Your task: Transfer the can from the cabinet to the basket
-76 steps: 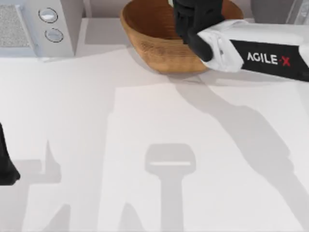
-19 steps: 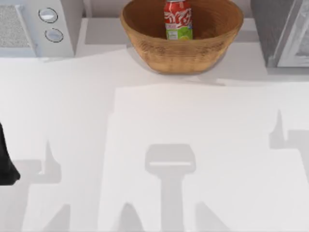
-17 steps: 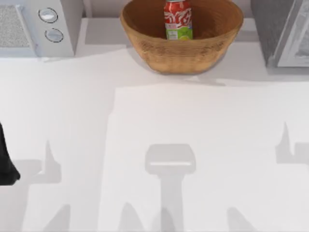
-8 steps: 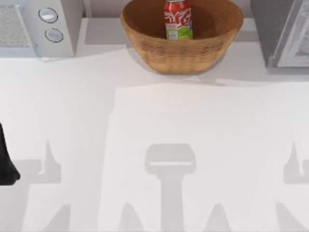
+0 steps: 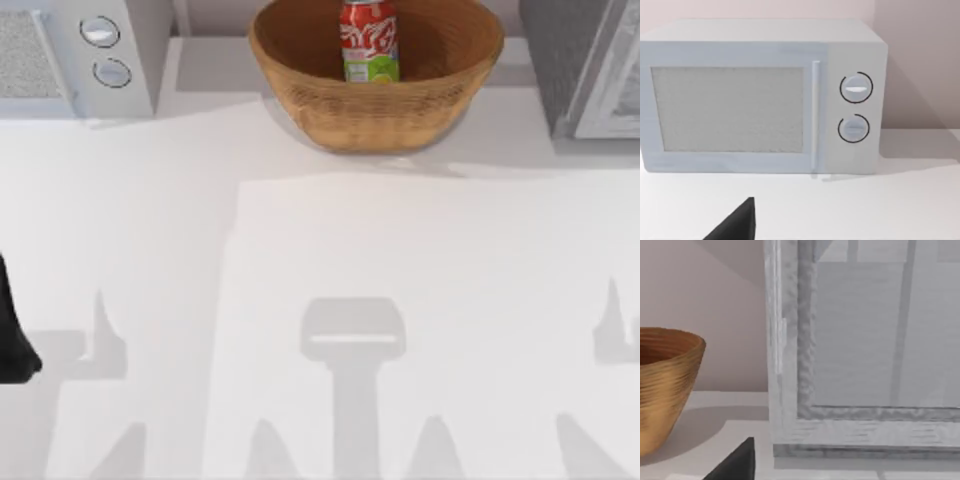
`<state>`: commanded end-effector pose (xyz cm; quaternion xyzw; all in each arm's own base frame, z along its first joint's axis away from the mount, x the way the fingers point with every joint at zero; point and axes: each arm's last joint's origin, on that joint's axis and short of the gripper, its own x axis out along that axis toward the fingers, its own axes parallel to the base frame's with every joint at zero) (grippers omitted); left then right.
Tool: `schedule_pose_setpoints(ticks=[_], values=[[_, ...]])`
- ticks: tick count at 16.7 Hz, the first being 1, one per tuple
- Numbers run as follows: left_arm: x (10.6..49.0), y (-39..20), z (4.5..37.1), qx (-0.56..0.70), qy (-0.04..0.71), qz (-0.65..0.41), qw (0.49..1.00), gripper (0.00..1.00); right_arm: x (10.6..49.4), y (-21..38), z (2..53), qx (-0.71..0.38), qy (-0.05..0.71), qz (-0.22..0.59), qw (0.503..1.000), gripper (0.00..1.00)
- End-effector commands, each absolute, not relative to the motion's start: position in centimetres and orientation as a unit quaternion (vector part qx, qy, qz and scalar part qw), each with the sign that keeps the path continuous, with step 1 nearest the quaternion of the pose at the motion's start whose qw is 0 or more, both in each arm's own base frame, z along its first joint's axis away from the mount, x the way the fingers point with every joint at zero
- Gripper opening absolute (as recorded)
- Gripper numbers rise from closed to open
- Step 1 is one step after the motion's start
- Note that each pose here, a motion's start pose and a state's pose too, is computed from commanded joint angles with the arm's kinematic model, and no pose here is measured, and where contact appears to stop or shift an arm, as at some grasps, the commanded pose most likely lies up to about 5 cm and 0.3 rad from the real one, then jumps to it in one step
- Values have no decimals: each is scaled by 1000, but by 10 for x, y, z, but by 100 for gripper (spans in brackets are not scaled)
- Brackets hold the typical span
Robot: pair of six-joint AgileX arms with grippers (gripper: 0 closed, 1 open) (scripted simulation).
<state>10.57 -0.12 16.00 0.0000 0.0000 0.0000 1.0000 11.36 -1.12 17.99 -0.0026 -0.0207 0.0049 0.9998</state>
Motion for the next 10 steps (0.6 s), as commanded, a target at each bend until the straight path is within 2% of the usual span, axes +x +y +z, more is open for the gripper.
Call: schedule_pose_setpoints(ticks=[5,10], values=[[106,-1,160,0,0,0,1000,100,141,-47,201,-9,-21,3,1000,100],[106,-1,160,0,0,0,1000,100,165,-113,197,-5,-7,-1,1000,100]])
